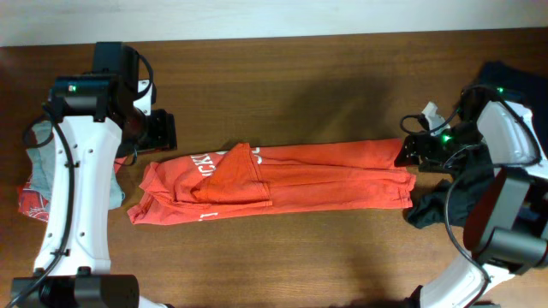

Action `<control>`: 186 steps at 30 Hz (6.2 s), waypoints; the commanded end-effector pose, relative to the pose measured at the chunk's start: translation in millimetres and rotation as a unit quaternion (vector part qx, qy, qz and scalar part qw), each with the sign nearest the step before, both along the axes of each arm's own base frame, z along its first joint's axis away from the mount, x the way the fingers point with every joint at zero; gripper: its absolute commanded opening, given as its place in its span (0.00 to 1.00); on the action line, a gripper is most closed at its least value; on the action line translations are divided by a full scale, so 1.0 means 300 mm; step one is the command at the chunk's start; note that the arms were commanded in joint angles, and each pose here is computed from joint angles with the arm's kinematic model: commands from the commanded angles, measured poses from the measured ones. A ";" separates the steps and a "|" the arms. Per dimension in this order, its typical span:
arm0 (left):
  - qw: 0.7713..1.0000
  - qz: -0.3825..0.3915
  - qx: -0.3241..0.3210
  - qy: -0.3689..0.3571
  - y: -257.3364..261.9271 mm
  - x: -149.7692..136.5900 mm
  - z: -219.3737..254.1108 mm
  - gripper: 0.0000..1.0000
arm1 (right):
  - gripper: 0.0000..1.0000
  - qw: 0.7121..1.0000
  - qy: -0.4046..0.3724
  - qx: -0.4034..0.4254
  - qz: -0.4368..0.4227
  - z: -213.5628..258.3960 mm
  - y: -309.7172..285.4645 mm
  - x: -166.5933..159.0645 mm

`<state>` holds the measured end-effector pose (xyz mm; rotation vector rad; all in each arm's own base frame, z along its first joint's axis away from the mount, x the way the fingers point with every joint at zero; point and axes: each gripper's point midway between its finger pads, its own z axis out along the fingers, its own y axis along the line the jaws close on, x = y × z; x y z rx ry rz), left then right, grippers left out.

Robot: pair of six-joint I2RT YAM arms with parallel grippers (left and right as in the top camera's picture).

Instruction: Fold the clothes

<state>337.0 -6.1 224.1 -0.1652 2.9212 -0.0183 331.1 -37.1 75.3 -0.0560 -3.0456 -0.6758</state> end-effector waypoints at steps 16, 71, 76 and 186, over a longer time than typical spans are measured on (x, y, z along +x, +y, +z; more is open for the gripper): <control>1.000 0.002 -0.014 0.014 -0.014 -0.007 -0.028 0.71 | 0.75 0.998 0.067 -0.004 0.007 -0.238 -0.022 -0.004; 0.999 0.003 -0.013 0.040 -0.013 -0.049 -0.035 0.71 | 0.04 0.980 0.000 -0.193 0.047 0.112 0.375 0.088; 0.999 0.003 -0.013 0.040 -0.013 -0.049 -0.035 0.71 | 0.04 0.978 -0.038 -0.187 0.087 0.095 0.580 0.093; 0.990 0.065 -0.051 0.116 0.266 -0.049 -0.582 0.01 | 0.52 0.967 -0.109 -0.231 -0.005 0.392 0.169 0.063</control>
